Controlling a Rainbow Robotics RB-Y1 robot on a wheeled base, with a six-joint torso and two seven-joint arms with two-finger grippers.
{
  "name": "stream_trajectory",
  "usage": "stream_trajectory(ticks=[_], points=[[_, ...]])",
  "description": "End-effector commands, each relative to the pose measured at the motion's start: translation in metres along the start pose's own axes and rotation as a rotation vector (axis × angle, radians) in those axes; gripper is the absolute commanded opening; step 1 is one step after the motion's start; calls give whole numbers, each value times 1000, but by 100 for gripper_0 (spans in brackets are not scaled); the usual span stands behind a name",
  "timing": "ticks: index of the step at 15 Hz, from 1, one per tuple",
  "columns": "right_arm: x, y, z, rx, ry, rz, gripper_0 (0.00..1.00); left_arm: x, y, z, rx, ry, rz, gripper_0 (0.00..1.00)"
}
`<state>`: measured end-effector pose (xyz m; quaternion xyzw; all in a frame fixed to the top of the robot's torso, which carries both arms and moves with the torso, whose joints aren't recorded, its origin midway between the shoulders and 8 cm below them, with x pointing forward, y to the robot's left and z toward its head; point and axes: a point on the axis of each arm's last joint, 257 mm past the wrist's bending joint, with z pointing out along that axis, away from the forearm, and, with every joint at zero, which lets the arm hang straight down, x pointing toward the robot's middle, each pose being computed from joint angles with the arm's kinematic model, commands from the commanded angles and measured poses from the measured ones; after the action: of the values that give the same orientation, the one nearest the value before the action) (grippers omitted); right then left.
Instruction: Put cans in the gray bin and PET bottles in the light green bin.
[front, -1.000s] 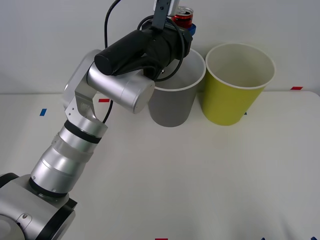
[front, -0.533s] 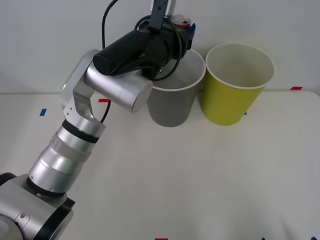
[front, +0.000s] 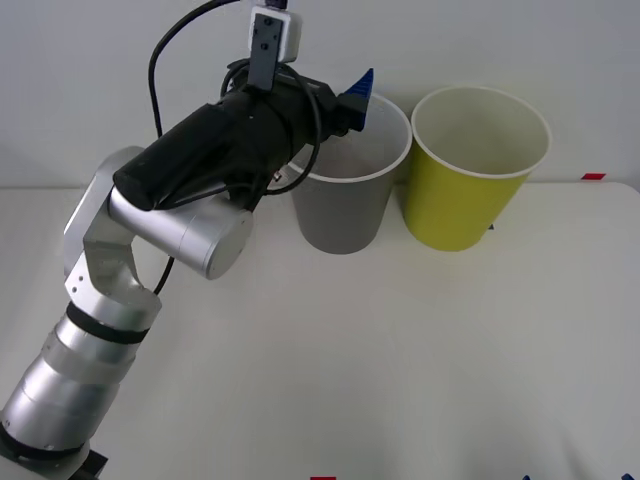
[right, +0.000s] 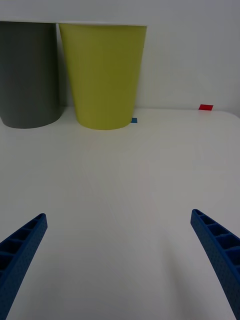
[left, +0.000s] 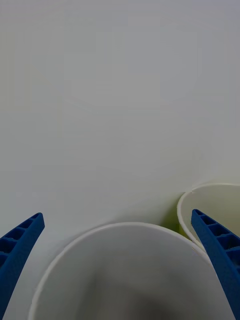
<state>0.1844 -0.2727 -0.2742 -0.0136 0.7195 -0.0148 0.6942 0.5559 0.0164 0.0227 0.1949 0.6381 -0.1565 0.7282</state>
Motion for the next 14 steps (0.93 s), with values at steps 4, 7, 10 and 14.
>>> stream_trajectory(ticks=[4,7,10,14], points=[[0,0,0,0,0,0,100,39,8,-94,-29,44,-8,100],[0,0,0,0,0,0,100,62,9,-131,-67,86,-31,100],[0,0,0,0,0,0,100,84,10,-151,-94,132,-65,100],[0,0,0,0,0,0,100,104,11,-167,-132,149,-123,100]])
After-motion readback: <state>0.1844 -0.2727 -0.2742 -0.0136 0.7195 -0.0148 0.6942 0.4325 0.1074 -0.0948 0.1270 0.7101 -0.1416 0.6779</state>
